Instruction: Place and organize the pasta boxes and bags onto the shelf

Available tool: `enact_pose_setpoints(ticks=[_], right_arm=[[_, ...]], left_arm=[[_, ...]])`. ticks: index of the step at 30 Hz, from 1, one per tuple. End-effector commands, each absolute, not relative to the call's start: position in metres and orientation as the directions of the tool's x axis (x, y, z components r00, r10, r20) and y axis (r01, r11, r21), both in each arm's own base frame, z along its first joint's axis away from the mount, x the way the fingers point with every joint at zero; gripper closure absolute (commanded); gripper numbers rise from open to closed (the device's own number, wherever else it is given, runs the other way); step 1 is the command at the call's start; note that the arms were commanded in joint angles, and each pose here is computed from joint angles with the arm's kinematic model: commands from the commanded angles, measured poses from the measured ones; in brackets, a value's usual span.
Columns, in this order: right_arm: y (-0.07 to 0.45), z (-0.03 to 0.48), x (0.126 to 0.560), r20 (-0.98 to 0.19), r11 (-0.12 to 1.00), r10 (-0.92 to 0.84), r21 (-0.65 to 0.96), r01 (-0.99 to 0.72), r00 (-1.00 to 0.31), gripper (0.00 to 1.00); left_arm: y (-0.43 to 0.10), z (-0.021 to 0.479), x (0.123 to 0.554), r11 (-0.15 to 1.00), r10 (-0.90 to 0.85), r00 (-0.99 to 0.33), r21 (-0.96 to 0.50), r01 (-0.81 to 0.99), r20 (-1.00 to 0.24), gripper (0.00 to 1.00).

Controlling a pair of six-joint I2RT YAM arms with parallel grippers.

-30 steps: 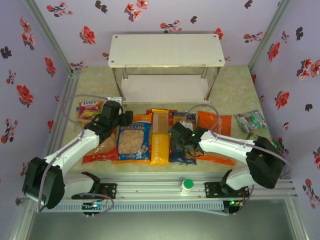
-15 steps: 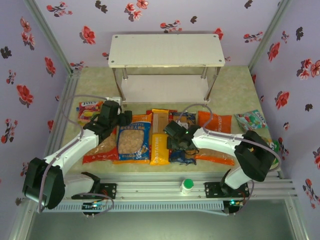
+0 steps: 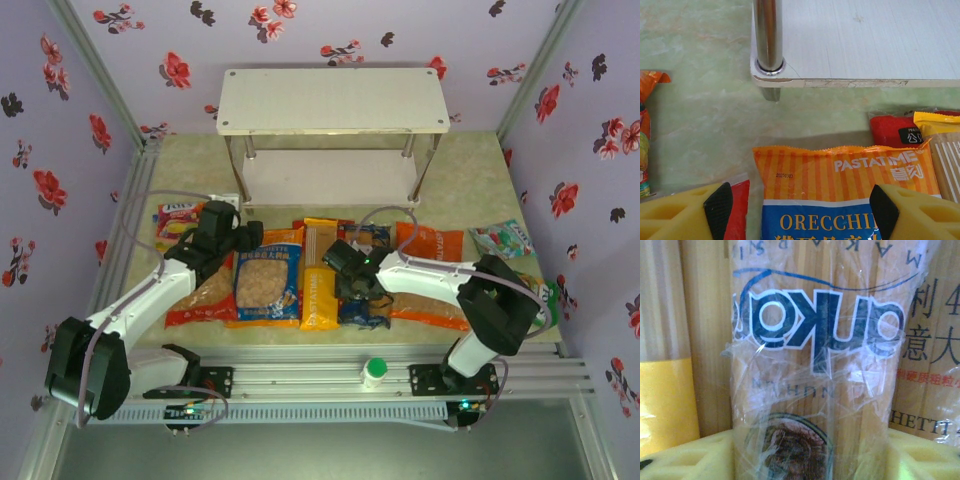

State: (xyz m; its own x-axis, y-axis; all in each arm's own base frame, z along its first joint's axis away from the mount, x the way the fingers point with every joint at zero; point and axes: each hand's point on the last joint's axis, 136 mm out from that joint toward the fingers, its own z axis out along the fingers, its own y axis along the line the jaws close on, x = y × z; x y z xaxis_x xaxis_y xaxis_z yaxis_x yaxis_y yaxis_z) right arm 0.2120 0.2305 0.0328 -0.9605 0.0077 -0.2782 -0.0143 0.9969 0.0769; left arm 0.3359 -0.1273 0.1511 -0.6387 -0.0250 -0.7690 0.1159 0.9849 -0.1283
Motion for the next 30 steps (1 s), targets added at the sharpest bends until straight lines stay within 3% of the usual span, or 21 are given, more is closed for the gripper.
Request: enact_pose_setpoints(ticks=[1, 17, 22, 26, 30], right_arm=[[0.240, 0.011, 0.198, -0.189, 0.995, -0.002, 0.096, -0.021, -0.982, 0.40], [0.244, 0.031, 0.204, -0.228, 0.992, -0.016, 0.117, -0.043, -0.973, 0.64], [0.244, 0.043, 0.207, -0.258, 0.991, -0.014, 0.128, -0.048, -0.966, 0.80], [0.240, 0.059, 0.212, -0.307, 0.989, -0.006, 0.138, -0.051, -0.952, 1.00], [0.236, 0.076, 0.216, -0.347, 0.988, -0.008, 0.140, -0.061, -0.938, 1.00]], left_arm=[[-0.126, 0.155, 0.337, 0.982, -0.043, -0.632, -0.149, 0.115, -0.774, 0.24], [-0.126, 0.166, 0.338, 0.980, -0.049, -0.618, -0.158, 0.123, -0.785, 0.26], [-0.126, 0.168, 0.338, 0.980, -0.049, -0.614, -0.158, 0.125, -0.788, 0.27], [-0.126, 0.169, 0.338, 0.979, -0.049, -0.611, -0.158, 0.126, -0.790, 0.27], [-0.125, 0.169, 0.337, 0.979, -0.049, -0.610, -0.158, 0.125, -0.791, 0.28]])
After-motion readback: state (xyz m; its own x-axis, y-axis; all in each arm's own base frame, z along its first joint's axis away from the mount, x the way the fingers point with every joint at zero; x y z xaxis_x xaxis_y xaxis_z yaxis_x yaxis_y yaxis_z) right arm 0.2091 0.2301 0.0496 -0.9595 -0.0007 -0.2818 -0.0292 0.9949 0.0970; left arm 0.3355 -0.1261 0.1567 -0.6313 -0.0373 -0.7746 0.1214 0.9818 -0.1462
